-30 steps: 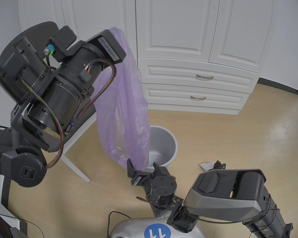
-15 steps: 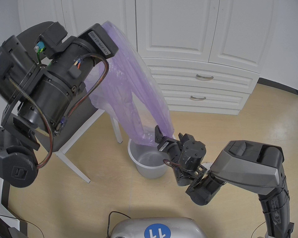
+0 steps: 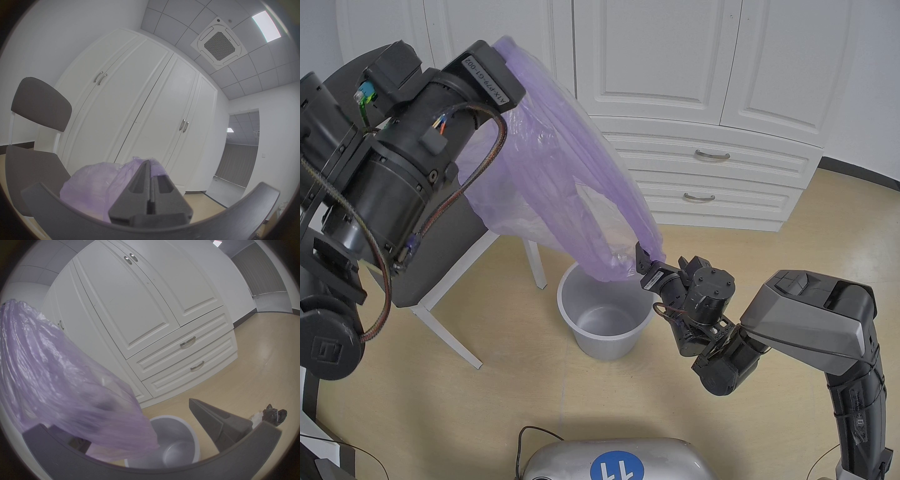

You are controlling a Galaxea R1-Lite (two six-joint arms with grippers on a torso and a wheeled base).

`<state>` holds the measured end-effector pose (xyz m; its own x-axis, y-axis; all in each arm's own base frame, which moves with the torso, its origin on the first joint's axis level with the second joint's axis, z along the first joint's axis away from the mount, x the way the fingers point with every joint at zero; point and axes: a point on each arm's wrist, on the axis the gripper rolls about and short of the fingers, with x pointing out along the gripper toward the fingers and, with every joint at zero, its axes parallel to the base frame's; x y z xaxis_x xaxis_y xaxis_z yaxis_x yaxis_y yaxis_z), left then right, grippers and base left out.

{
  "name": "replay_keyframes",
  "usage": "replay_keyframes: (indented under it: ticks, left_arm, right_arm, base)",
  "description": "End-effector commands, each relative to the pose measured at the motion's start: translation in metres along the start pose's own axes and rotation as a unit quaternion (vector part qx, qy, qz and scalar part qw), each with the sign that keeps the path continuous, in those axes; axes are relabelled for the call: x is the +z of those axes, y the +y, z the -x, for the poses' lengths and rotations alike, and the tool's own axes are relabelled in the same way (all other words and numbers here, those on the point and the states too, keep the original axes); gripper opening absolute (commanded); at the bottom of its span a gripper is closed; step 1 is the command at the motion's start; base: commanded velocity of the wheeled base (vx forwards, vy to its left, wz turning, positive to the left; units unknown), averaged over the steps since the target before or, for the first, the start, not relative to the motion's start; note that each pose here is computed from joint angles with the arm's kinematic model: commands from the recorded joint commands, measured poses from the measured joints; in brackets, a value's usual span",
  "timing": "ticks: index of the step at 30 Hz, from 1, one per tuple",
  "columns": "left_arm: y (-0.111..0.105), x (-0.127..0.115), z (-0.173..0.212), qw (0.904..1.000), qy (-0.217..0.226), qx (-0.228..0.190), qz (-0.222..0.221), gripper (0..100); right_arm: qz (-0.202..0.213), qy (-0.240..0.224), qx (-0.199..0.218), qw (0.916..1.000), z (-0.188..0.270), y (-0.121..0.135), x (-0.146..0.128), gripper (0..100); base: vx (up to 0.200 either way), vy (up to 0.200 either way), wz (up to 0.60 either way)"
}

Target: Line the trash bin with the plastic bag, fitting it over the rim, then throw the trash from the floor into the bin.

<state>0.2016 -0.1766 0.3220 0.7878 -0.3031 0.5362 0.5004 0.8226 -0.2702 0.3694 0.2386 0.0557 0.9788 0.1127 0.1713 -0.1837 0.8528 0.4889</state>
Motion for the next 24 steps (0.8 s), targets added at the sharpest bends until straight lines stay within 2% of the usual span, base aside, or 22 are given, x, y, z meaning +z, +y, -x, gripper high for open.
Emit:
replay_keyframes:
  ticks: [1, 17, 18, 21, 24]
  left_arm:
    - [0.0, 0.004, 0.001, 1.0, -0.004, -0.001, 0.002, 0]
    - [-0.001, 0.003, 0.002, 1.0, -0.002, -0.003, 0.003, 0]
    - [-0.001, 0.003, 0.002, 1.0, -0.002, -0.003, 0.003, 0]
    - [-0.001, 0.002, 0.001, 1.0, -0.002, -0.003, 0.002, 0]
    - [0.003, -0.003, -0.001, 1.0, 0.005, 0.001, -0.005, 0]
  right_arm:
    - [-0.004, -0.008, 0.0, 1.0, -0.002, -0.004, 0.003, 100]
    - [-0.009, -0.003, 0.002, 1.0, 0.001, -0.002, 0.001, 100]
    - [-0.007, -0.001, 0.002, 1.0, 0.002, -0.002, 0.001, 0]
    - [-0.009, -0.003, 0.003, 1.0, 0.003, 0.0, 0.005, 0]
    - [-0.015, -0.013, 0.015, 0.9997, 0.007, 0.007, 0.027, 0]
  base:
    - [0.0, 0.0, 0.0]
    - [0.0, 0.0, 0.0]
    - [0.0, 0.0, 0.0]
    - [0.0, 0.0, 0.0]
    - [0.0, 0.0, 0.0]
